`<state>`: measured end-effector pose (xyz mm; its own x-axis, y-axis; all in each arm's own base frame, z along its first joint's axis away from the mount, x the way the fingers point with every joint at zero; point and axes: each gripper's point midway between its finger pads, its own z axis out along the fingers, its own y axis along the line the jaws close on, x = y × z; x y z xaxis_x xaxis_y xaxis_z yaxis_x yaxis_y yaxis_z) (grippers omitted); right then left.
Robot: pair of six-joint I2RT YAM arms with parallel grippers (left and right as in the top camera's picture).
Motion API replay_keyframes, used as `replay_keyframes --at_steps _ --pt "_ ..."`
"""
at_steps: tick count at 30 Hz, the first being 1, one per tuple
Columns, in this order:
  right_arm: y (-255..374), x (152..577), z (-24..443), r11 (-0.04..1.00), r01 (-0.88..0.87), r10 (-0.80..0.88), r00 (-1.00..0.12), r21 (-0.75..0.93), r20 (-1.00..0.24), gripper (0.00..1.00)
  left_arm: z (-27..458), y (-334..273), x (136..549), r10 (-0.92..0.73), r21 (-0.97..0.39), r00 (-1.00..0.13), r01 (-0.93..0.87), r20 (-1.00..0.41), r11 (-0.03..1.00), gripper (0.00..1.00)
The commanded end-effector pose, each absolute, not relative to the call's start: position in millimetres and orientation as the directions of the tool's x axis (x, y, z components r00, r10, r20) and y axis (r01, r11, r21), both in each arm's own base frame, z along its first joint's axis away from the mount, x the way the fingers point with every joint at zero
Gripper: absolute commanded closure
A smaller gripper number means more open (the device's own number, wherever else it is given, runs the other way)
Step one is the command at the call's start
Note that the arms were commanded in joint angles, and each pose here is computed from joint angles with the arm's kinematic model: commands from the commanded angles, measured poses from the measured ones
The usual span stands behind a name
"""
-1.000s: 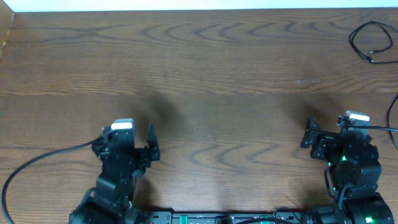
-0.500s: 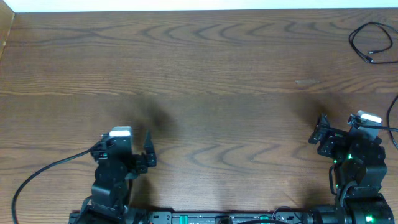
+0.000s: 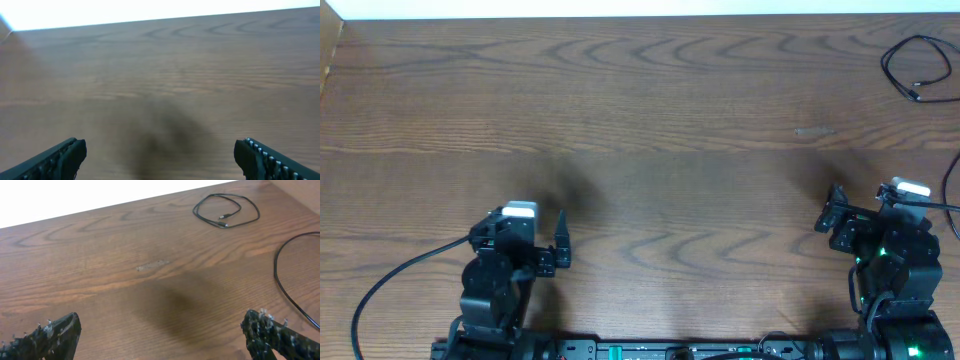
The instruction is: Untangle cables
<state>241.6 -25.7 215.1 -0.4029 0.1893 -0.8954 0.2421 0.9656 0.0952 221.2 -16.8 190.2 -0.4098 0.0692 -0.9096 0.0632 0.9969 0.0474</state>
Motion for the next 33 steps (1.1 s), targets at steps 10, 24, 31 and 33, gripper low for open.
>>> replay_keyframes --at_steps 10,24,31,33 --pt "-26 243 213 0.968 0.235 0.178 -0.412 0.084 -0.894 0.01 185 -9 221 -0.025 -0.047 -0.421 0.042 -0.907 0.998 0.01" --pt "-11 245 214 0.988 0.135 0.121 -0.426 0.07 -0.896 0.01 185 -17 221 -0.127 -0.156 -0.427 0.032 -0.895 0.987 0.01" --pt "-11 245 214 0.988 0.134 0.121 -0.428 0.07 -0.895 0.01 186 -10 222 -0.09 -0.098 -0.417 -0.003 -0.905 0.995 0.01" --pt "-11 245 214 0.988 0.134 0.121 -0.43 0.069 -0.895 0.01 186 -10 222 -0.073 -0.083 -0.415 0.006 -0.907 0.997 0.02"
